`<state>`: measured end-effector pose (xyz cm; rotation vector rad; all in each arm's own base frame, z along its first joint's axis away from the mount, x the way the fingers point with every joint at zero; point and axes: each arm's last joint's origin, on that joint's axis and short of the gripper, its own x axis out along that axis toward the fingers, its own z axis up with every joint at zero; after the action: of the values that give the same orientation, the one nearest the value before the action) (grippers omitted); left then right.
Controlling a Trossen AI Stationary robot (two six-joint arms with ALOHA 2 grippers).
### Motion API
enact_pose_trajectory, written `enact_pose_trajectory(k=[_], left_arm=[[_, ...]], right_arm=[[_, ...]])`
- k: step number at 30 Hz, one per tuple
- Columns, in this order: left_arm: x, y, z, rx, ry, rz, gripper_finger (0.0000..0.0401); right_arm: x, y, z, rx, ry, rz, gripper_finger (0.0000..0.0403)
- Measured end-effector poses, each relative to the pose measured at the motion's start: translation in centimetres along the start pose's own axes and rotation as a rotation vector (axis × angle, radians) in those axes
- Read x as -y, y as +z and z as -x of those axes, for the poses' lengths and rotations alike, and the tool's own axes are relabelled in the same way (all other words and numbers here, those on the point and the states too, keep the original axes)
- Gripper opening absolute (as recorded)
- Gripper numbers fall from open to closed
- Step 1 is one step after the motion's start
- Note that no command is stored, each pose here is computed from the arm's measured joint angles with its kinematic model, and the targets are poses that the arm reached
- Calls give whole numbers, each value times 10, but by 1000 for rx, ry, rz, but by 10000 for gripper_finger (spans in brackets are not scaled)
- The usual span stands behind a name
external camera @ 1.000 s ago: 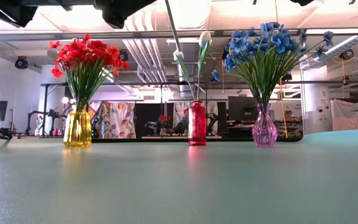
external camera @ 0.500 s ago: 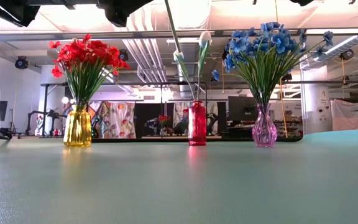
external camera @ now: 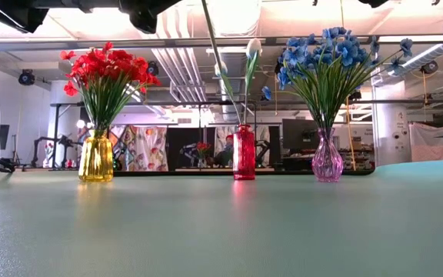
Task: Sort flowers into vase by color
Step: Put the white flower into the red vase
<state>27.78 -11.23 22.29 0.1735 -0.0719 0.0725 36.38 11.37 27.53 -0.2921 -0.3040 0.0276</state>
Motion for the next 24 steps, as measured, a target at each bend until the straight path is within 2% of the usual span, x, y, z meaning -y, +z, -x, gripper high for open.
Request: enact_pose_trajectory(k=[16,20,24], left_arm=[[0,1,1,-15,-2,-22,0],[1,-1,4,-62,19,-43,0],[0,2,11,-118,49,-65,0]], right_arm=[[0,0,0,-7,2,1,12],[-1,-3,0,-46,10,10,12],[0,-6,0,-94,-42,-38,15]])
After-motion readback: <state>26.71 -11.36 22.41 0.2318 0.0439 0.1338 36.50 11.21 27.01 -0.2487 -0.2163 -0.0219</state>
